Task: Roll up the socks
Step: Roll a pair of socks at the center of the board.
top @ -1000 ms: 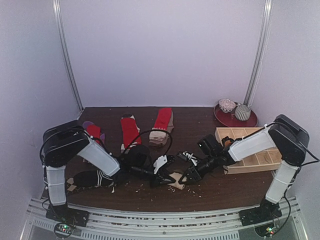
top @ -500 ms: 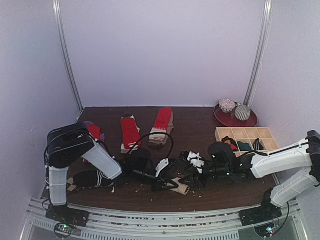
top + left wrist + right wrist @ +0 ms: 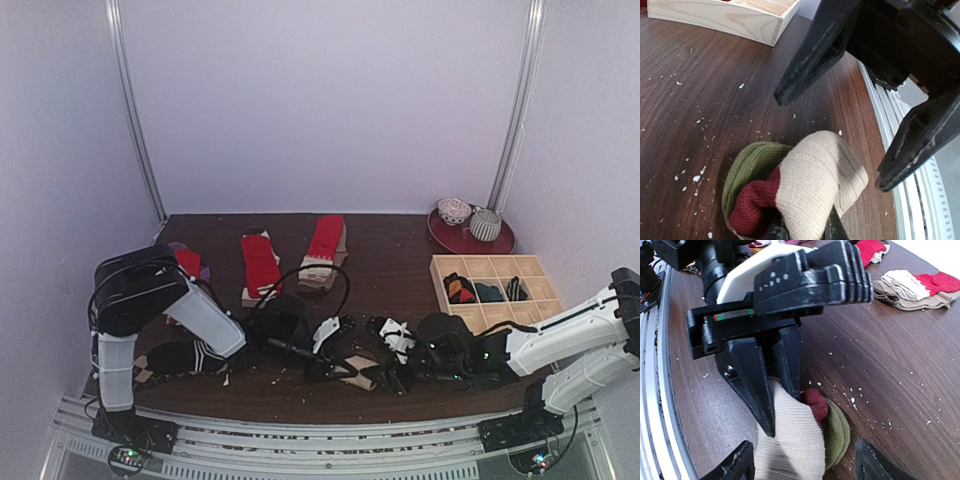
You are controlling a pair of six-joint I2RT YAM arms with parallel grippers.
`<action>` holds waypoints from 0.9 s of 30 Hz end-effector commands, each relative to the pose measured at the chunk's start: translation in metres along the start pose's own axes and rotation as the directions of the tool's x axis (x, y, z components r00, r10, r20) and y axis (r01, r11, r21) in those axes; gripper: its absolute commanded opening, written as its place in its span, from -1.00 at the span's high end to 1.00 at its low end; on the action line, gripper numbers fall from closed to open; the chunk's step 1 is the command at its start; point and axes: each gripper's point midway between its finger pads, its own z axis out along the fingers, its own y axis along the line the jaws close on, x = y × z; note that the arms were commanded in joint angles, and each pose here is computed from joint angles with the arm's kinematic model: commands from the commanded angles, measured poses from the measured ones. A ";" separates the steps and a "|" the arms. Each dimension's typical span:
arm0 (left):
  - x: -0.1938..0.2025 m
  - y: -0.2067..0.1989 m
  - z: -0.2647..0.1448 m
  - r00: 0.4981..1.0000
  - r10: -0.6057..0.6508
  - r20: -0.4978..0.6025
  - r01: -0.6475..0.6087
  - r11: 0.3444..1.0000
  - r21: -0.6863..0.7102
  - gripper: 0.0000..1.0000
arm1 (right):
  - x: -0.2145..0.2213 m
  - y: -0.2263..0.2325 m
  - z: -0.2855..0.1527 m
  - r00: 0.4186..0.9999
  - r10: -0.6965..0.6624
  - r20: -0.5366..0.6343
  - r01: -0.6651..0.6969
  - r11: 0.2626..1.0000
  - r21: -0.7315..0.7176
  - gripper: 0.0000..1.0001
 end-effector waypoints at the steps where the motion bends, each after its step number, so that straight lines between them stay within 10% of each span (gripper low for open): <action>1: 0.207 -0.012 -0.041 0.705 -0.439 -0.556 0.381 0.897 -0.224 1.00 | 0.007 -0.003 0.008 0.999 0.030 -0.021 -0.029 0.999 0.039 -0.38; 18: 0.209 -0.008 -0.039 0.703 -0.439 -0.560 0.384 0.897 -0.221 1.00 | 0.037 0.011 0.011 0.991 0.090 -0.103 -0.092 0.996 -0.012 -0.22; 27: 0.207 -0.005 -0.037 0.706 -0.432 -0.561 0.378 0.900 -0.218 1.00 | 0.053 0.010 0.020 0.980 0.122 -0.157 -0.123 0.992 0.008 0.36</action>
